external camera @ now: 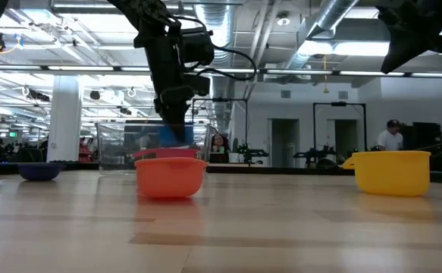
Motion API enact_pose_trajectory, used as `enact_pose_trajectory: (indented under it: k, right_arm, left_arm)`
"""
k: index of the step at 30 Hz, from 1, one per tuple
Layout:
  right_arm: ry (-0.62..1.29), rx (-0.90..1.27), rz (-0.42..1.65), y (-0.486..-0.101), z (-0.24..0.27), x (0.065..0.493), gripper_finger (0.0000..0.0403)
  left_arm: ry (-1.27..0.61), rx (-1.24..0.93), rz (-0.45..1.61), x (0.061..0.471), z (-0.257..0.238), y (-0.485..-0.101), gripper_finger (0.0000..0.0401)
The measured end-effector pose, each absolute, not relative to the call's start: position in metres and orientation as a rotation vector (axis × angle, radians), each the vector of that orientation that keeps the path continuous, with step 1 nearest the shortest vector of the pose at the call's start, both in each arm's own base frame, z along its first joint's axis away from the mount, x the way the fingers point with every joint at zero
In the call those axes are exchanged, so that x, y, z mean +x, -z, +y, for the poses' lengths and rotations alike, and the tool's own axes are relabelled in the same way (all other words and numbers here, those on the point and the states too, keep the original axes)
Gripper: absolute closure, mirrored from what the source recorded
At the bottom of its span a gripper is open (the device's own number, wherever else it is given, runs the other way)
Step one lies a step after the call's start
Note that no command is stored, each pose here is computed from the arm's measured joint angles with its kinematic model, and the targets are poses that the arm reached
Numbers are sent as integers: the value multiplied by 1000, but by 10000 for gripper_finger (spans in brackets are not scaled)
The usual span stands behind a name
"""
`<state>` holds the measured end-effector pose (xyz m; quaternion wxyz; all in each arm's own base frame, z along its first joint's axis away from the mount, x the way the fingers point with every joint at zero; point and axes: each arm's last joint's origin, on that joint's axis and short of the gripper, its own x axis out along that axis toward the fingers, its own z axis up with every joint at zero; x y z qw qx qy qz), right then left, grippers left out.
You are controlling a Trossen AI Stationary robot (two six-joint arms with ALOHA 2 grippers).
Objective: Nest measuring cups in basket
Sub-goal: Stack the blue measuring cup on top of the orange cup into the transparent bin, then move the measuring cups to the center of the table
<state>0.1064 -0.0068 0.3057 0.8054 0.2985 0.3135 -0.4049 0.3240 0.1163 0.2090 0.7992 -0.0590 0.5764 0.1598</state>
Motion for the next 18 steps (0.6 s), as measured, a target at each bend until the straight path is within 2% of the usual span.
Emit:
enact_pose_trajectory:
  k: [10, 18]
  right_arm:
    - [866, 638, 672, -306, -7, 106, 378]
    - [866, 638, 672, -306, -7, 106, 377]
  left_arm:
    - [-377, -155, 1222, 324, 119, -209, 335]
    - [-382, -161, 1225, 323, 119, -210, 321]
